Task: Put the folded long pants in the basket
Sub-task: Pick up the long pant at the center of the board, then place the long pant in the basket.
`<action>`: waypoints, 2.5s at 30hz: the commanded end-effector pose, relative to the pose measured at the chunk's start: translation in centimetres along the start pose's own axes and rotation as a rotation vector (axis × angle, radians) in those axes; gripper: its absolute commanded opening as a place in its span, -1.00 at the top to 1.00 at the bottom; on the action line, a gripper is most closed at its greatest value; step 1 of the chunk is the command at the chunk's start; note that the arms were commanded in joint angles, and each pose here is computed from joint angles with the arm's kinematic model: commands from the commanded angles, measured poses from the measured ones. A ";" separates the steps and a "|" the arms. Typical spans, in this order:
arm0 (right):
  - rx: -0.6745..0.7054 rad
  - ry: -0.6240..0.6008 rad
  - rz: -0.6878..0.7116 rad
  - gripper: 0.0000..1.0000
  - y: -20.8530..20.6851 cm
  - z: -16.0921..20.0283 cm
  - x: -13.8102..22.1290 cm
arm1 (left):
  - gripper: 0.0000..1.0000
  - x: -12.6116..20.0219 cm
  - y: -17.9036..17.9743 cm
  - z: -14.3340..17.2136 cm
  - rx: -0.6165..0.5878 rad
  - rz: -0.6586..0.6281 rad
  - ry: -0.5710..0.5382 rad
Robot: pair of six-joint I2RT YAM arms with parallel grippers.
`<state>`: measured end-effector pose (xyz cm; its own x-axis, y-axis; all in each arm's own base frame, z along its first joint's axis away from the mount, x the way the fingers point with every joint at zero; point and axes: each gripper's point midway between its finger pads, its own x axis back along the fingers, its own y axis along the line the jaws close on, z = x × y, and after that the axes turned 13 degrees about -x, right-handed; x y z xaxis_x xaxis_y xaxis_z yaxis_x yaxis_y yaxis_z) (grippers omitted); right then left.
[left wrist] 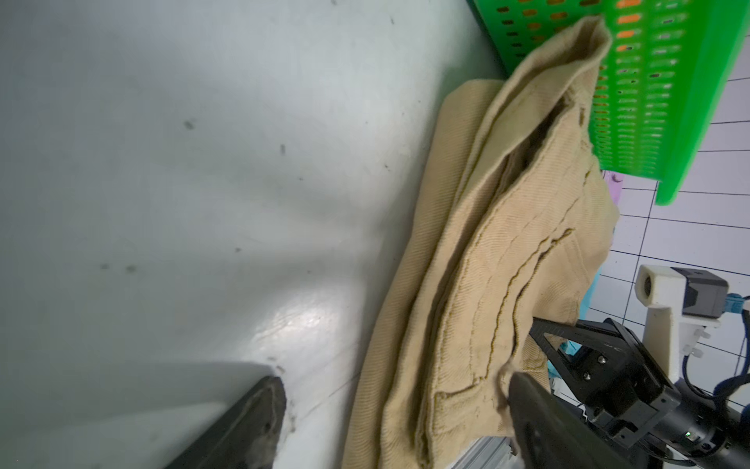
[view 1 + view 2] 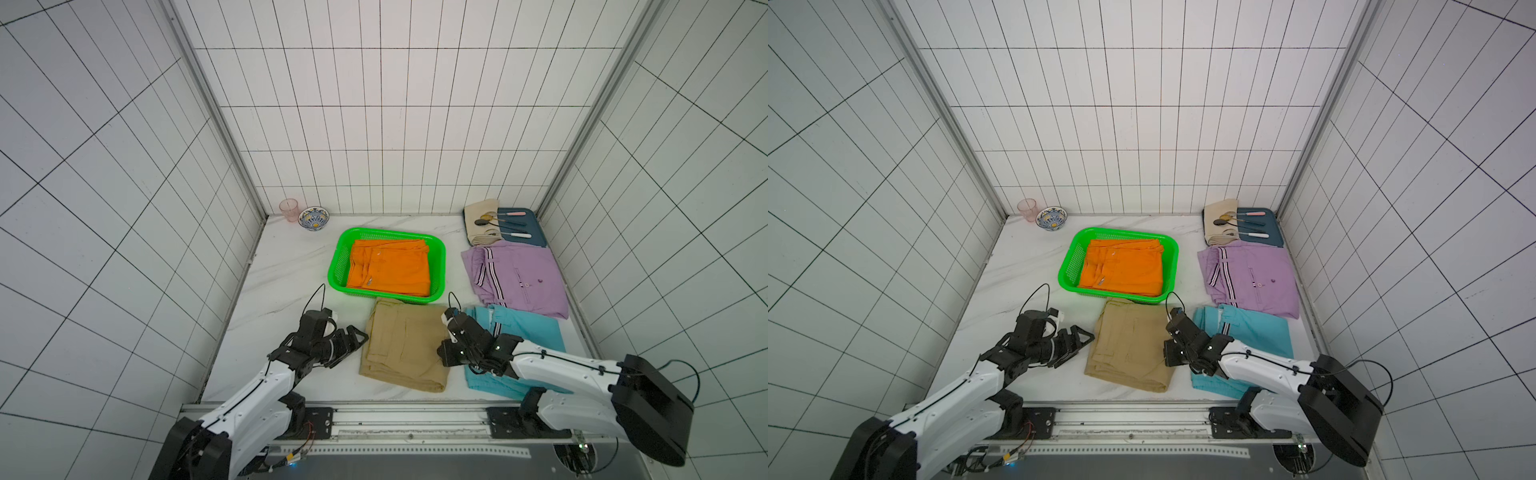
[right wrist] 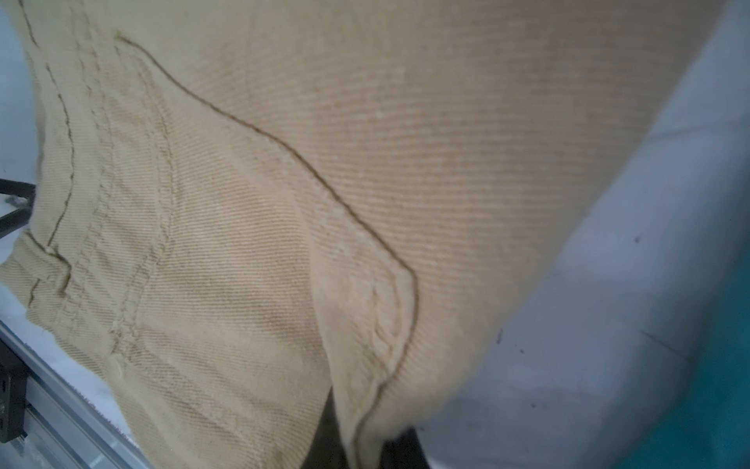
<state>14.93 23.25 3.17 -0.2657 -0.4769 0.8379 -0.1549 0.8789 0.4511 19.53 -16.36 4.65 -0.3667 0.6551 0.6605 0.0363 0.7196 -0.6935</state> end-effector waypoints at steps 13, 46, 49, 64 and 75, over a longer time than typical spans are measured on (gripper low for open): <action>0.031 0.036 -0.016 1.00 1.2 -0.3 0.1 | -0.14 -4.1 1.5 1.5 -0.012 -0.058 0.075; 0.221 -0.326 -0.277 1.00 15.2 -9.2 21.8 | 1.00 18.0 -19.2 -9.7 -0.375 -0.001 -0.299; 0.200 -0.355 -0.284 1.00 16.2 -12.0 22.6 | 1.00 18.0 -20.9 -12.5 -0.383 -0.026 -0.306; 0.118 -0.401 -0.012 1.00 12.4 -27.3 11.1 | 1.00 4.2 -14.9 -26.1 -0.227 -0.139 -0.245; 0.012 -0.263 0.072 1.00 6.0 -29.0 0.5 | 1.00 -4.1 -6.8 -28.9 -0.183 -0.322 -0.115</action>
<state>39.75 28.24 14.63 -0.4703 -0.3974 0.7880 -0.1267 0.9140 0.3853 45.43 -18.61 15.36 -0.4329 0.4247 0.7951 0.0728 0.8957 -0.4387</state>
